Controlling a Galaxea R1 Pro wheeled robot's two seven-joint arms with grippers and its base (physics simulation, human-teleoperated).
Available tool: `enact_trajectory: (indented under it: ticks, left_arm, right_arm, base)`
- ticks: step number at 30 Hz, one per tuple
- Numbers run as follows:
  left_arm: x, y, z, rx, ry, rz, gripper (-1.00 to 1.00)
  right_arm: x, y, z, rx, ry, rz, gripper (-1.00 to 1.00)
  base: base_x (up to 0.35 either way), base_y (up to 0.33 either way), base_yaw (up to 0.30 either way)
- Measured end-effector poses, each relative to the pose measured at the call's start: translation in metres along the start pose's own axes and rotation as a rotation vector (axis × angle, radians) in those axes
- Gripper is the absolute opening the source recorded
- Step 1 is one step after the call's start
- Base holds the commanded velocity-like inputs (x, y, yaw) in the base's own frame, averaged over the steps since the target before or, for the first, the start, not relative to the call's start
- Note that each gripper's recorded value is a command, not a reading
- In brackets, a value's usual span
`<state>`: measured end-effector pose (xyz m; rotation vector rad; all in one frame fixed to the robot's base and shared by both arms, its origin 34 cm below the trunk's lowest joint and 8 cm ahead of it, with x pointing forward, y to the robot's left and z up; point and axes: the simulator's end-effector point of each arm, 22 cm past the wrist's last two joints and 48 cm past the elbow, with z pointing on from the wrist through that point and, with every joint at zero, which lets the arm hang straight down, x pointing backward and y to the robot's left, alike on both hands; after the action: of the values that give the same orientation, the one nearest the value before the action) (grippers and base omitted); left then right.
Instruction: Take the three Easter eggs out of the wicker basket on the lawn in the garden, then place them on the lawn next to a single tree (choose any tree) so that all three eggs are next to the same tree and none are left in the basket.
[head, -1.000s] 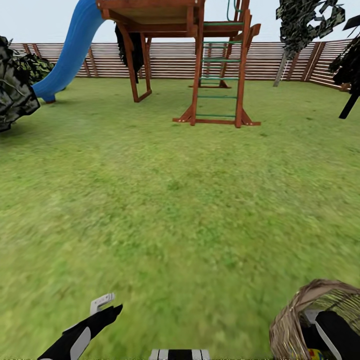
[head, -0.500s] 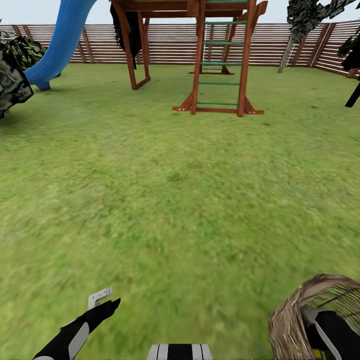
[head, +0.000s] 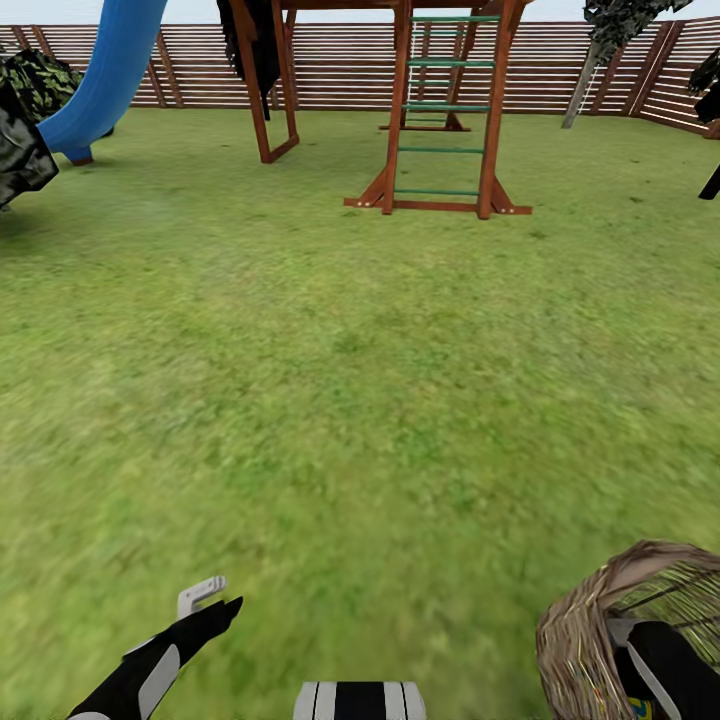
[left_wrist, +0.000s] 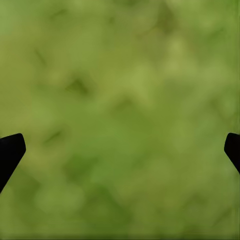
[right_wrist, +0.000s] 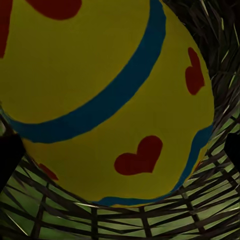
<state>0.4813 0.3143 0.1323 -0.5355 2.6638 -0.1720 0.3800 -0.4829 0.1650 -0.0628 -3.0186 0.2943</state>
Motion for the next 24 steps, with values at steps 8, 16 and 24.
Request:
enact_trajectory:
  ticks: [8,16,24]
  left_arm:
    - [0.0036,-0.0009,0.0002,0.002,0.007,0.000,1.00]
    - [0.0057,-0.0016,0.0004,0.003,0.011,0.000,1.00]
    - [0.0064,-0.0023,0.0005,0.003,0.012,0.000,1.00]
  right_arm:
    - [0.0009,0.0066,0.0012,-0.007,0.002,-0.005,1.00]
    - [0.0004,0.0083,0.0014,-0.008,0.000,-0.007,1.00]
    - [-0.0009,0.0066,0.0009,-0.004,-0.004,-0.006,1.00]
  base:
    - [0.000,0.000,0.000]
    - [0.000,0.000,0.000]
    - [0.000,0.000,0.000]
